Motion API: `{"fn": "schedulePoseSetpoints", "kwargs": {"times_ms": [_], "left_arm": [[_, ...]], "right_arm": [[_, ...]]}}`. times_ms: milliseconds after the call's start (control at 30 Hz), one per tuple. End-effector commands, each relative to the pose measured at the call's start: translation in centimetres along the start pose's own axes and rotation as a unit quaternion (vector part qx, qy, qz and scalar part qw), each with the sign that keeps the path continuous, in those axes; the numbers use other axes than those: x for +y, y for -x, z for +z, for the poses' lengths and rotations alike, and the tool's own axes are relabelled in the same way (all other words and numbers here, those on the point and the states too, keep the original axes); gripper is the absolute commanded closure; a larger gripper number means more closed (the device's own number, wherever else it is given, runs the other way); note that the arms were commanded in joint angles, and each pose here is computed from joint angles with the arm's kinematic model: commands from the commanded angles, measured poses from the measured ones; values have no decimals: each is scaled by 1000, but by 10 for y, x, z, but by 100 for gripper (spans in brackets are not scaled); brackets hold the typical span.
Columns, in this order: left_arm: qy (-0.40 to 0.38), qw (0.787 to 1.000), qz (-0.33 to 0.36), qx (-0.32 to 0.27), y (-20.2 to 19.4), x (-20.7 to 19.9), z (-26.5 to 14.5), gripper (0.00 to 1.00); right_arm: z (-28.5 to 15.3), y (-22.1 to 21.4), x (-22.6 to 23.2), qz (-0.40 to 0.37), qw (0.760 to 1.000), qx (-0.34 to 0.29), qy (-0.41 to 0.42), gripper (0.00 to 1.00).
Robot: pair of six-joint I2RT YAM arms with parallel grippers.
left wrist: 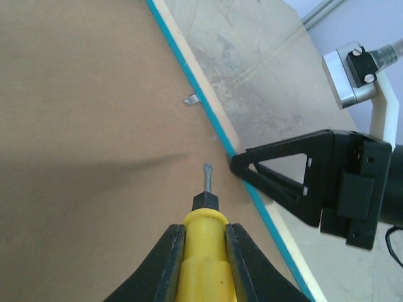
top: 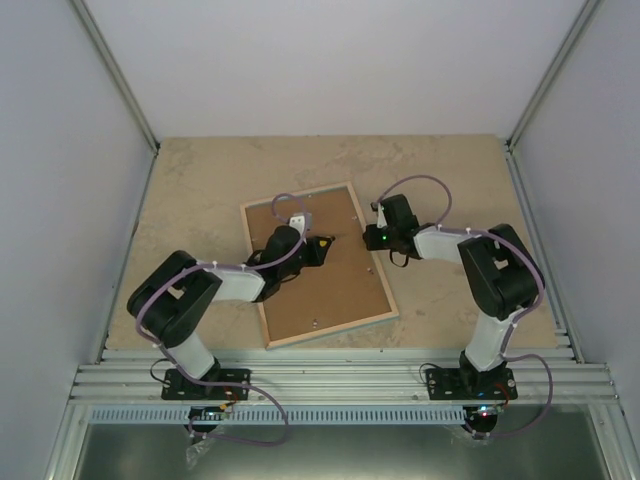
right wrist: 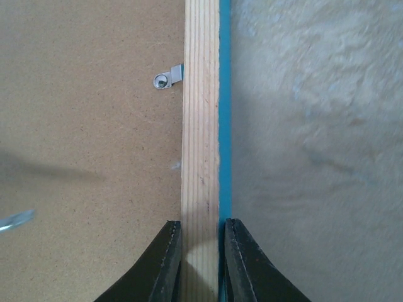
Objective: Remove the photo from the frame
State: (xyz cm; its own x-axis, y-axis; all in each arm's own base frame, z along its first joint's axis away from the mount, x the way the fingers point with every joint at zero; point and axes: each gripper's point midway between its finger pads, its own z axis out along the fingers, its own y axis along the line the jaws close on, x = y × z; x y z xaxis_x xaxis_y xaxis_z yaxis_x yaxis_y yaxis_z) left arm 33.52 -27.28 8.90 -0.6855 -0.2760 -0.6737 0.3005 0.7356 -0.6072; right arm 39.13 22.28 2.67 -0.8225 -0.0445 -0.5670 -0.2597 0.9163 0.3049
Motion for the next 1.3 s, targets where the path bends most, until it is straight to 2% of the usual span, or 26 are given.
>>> {"fn": "schedulePoseSetpoints", "kwargs": {"times_ms": [0,467,1267], "left_arm": [[-30,999,-1,-25,14,-24,12,100],[-10,1000,-4,-23,14,-19,42,100],[16,1000,0,-8,7,-8,63,100]], "right_arm": [[-4,-42,5,34,998,45,3,99],[-4,-49,17,36,998,40,29,99],[-2,-50,18,33,998,41,30,100]]}}
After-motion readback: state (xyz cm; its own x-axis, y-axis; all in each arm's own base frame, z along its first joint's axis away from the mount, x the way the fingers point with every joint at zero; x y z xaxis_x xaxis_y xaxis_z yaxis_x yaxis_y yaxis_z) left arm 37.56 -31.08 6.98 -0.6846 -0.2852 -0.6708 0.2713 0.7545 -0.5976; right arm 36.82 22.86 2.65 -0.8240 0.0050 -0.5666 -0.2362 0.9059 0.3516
